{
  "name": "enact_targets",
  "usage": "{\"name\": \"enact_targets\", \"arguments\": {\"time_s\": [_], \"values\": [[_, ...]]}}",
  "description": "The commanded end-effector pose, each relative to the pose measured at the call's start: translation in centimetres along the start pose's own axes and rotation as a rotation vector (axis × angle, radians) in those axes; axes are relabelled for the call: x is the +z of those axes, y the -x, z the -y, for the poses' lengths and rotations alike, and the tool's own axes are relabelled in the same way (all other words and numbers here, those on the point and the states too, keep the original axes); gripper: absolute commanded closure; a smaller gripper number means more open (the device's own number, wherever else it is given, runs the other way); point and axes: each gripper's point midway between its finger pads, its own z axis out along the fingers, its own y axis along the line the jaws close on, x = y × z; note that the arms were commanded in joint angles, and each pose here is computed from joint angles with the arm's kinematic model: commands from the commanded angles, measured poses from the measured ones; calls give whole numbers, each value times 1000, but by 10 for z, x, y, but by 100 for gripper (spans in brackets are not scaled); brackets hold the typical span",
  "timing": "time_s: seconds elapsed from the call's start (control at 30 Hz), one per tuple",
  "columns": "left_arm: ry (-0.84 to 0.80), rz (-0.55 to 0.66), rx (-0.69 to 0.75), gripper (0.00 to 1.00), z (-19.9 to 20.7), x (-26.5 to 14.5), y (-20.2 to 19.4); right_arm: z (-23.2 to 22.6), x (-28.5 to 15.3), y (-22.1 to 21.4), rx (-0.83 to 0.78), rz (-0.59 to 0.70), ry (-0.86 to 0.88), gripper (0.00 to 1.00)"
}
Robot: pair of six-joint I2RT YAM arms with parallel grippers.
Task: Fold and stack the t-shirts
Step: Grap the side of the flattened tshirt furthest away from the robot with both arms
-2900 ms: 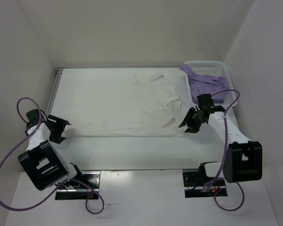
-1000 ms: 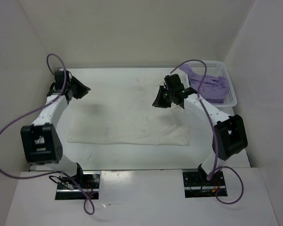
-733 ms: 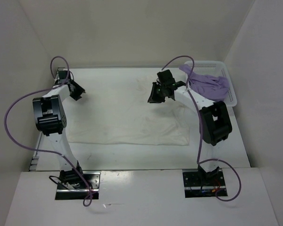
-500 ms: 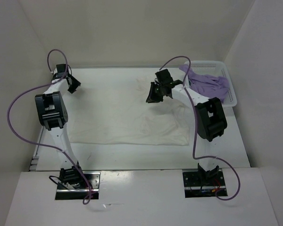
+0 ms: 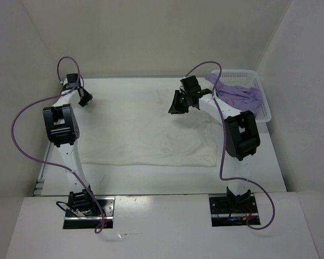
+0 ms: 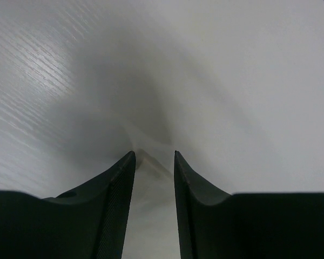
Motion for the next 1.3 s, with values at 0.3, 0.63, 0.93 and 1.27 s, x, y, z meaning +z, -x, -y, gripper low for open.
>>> {"name": "enact_targets", "arguments": {"time_s": [0.3,0.63,0.93,1.27], "values": [[49,-38,37,91,-16,5,-17,8,-2,78,46,171,24,55],[-12,58,8,100,-2,-41,10,58,44,191,55,415,-242,37],[-82,67,-4,100,10,-64,14,111,90,215,9,484,-372,38],[-102,49,9,100,10,-74,7,128,111,214,-26,503,-397,36]]}}
